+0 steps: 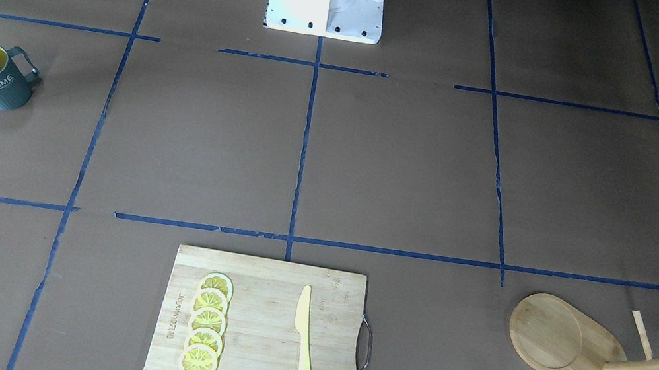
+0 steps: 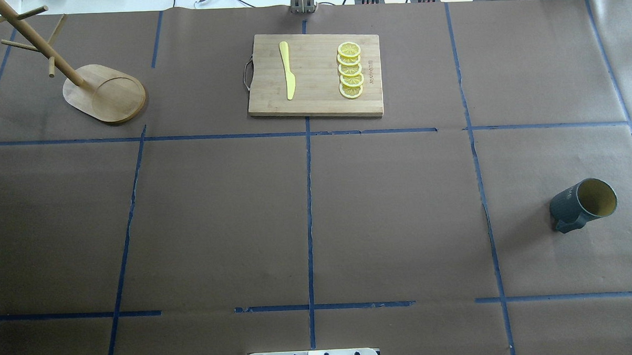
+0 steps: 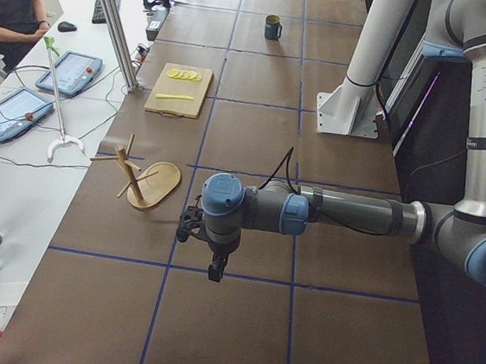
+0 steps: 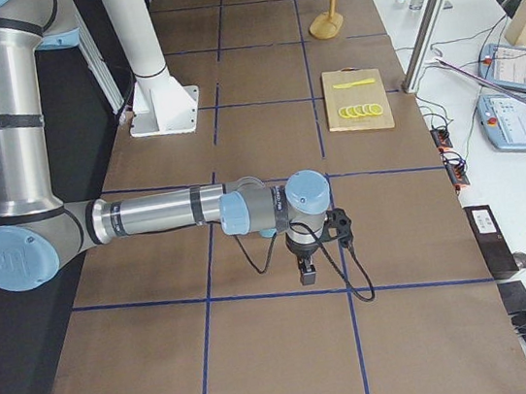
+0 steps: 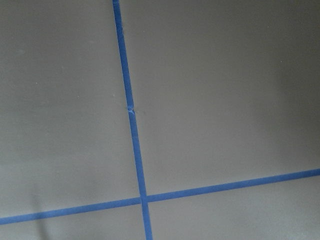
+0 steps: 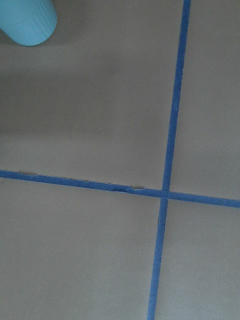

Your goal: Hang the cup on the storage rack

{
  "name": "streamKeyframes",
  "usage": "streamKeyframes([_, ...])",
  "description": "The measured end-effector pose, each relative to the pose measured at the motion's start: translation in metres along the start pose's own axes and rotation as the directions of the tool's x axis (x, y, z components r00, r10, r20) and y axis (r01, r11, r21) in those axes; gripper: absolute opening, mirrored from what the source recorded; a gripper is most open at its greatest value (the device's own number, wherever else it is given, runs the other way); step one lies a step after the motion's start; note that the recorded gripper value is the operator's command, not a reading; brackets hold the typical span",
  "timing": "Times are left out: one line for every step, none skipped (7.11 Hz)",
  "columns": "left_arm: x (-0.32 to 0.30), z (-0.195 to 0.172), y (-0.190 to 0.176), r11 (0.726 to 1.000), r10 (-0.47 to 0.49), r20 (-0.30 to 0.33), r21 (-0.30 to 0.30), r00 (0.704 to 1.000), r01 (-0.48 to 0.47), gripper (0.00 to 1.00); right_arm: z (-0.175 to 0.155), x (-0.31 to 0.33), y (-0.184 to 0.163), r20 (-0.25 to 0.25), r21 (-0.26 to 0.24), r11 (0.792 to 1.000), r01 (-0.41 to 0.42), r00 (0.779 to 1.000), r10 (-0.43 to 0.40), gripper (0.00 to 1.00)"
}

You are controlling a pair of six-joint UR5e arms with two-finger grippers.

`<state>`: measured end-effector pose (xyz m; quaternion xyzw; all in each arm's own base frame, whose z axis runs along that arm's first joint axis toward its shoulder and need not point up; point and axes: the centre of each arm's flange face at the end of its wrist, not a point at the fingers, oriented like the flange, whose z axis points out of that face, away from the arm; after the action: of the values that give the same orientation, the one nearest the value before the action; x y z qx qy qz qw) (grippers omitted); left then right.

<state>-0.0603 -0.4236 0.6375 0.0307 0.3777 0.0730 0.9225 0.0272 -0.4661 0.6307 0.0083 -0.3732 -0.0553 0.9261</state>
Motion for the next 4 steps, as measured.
streamKeyframes([0.0021,-0.0022,-0.0005,1.000,0.002,0.001,0.002,1.000,-0.002,1.00,0.0000,-0.0001,0.0001,0.000,0.001,1.000,0.001,1.000,-0.001,1.00])
streamKeyframes([0.0049,-0.0048,-0.0001,1.000,0.004,0.004,0.004,1.000,-0.004,1.00,0.0003,0.0001,0.0006,0.001,0.003,1.000,0.002,1.000,-0.002,1.00])
streamKeyframes([0.0044,-0.0038,0.0024,1.000,-0.003,0.005,-0.001,1.000,0.003,1.00,0.0006,0.0001,0.0011,0.004,0.005,1.000,0.002,1.000,-0.002,1.00])
streamKeyframes([0.0023,-0.0010,0.0064,1.000,-0.013,0.002,-0.007,1.000,0.013,1.00,0.0008,-0.0005,0.0012,0.007,0.005,1.000,0.003,1.000,-0.003,1.00])
